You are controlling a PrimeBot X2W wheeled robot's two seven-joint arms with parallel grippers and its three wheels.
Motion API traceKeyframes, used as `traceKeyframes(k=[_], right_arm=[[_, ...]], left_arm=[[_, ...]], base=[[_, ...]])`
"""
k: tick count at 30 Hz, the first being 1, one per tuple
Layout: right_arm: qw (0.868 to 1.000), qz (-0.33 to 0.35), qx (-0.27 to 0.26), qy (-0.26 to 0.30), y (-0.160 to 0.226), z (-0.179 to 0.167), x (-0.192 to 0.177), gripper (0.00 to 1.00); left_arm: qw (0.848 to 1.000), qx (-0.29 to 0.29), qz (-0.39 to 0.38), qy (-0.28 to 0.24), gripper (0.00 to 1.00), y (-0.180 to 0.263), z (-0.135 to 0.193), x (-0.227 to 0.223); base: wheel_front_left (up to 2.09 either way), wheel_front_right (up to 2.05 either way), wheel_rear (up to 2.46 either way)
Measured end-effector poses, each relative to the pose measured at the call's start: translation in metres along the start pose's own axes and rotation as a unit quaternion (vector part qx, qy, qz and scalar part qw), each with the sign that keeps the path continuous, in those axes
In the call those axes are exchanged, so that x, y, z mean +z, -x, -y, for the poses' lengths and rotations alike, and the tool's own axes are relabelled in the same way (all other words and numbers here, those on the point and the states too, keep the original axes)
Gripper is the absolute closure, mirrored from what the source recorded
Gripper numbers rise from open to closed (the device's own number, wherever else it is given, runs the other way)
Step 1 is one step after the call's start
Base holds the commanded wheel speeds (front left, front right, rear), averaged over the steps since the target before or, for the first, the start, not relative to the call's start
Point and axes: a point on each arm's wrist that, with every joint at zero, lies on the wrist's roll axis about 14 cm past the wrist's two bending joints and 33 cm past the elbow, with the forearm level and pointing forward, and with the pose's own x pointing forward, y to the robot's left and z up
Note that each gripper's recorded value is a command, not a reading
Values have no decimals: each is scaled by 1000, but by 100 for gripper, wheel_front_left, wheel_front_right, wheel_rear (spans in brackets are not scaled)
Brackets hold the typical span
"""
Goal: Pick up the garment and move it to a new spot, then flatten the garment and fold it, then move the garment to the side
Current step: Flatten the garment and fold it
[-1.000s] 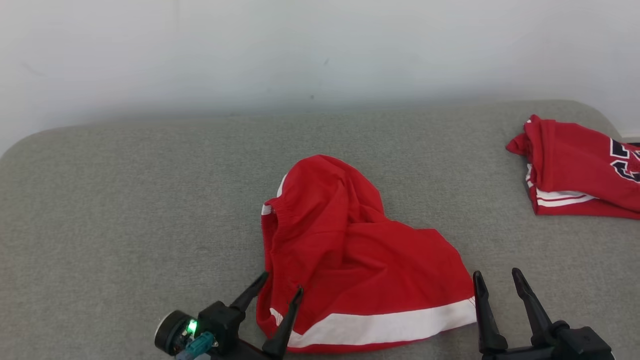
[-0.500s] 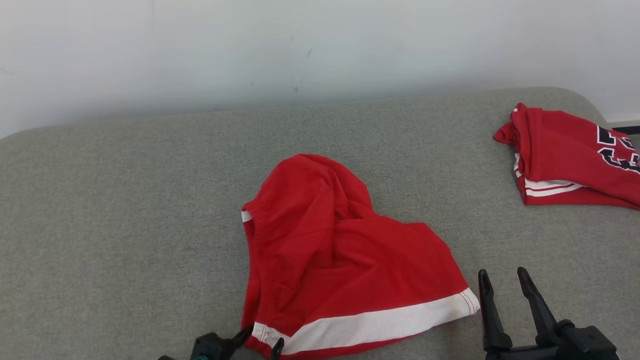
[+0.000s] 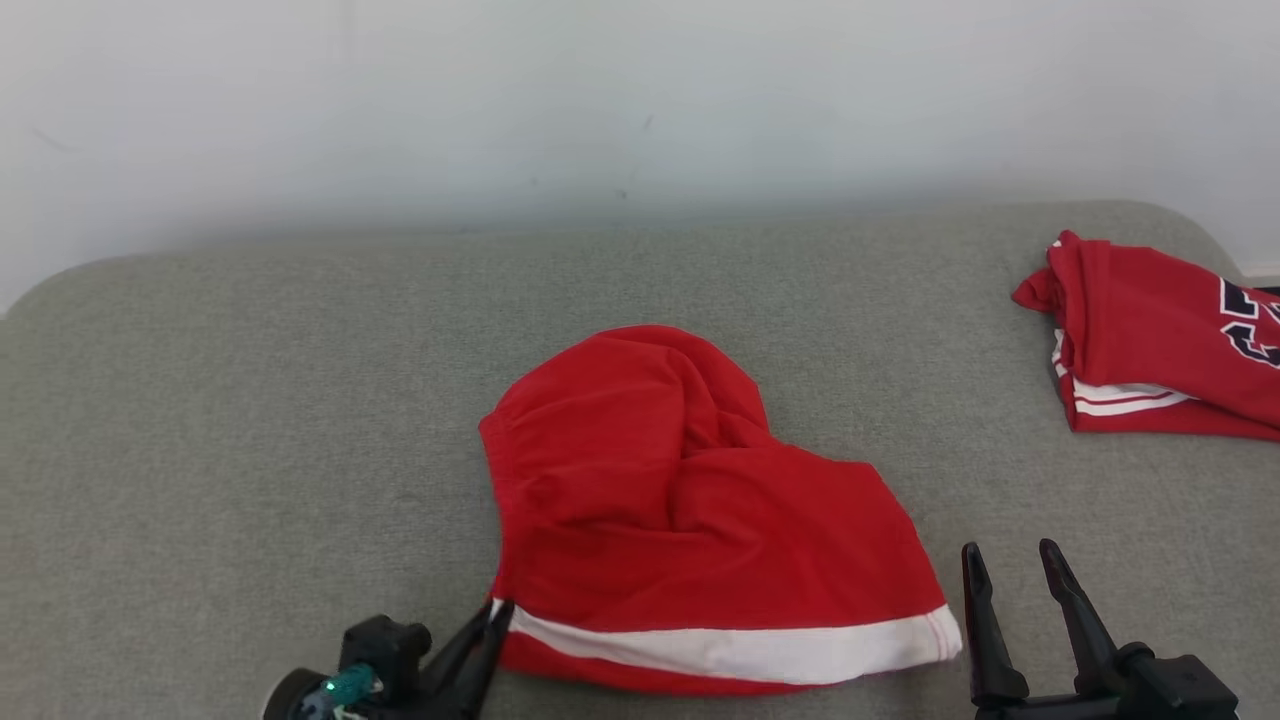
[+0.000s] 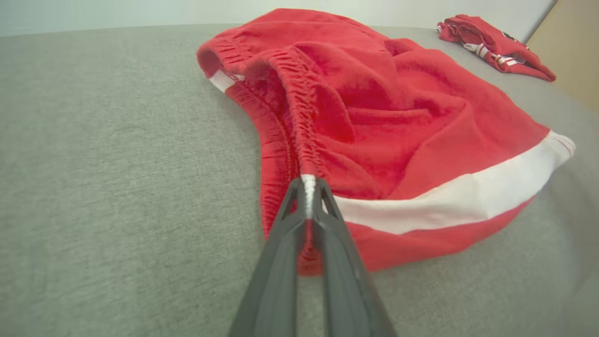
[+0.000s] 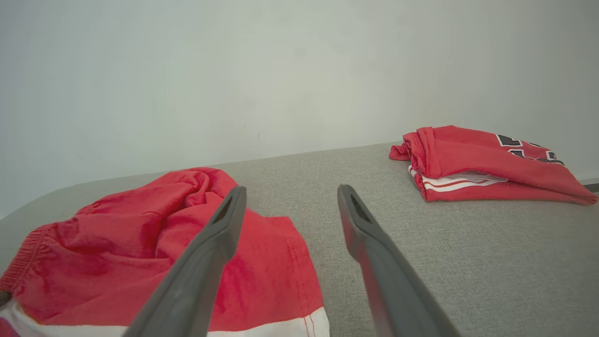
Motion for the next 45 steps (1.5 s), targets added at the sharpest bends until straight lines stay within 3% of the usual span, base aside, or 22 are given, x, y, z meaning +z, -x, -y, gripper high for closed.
traceKeyframes(k=[4, 10, 12, 13, 18, 29, 36, 45], right_arm=[[1000, 2, 8, -2, -2, -5, 1, 0], [1000, 1, 15, -5, -3, -10, 0, 0], [1000, -1, 16, -5, -2, -10, -1, 0], [1000, -1, 16, -6, -2, -10, -1, 0], [1000, 2, 20, -5, -1, -13, 1, 0], [1000, 19, 25, -1, 0, -15, 12, 0], [999, 12, 31, 8, 4, -18, 8, 0], [999, -6, 38, 15, 10, -22, -3, 0]], left_arm=[[998, 35, 48, 4, 100, 10, -20, 27], [996, 71, 37, 34, 100, 40, -27, 5], [995, 77, 32, 46, 55, 47, -24, -3], [995, 83, 36, 51, 0, 50, -24, -3], [989, 108, 90, 54, 0, 56, -30, 25], [962, 192, 195, 7, 0, 88, -78, 90], [951, 229, 205, -15, 0, 107, -99, 97], [954, 230, 193, -19, 0, 110, -95, 88]], base=[[0, 0, 0], [0, 0, 0], [0, 0, 0], [0, 0, 0], [0, 0, 0], [0, 0, 0], [0, 0, 0], [0, 0, 0]])
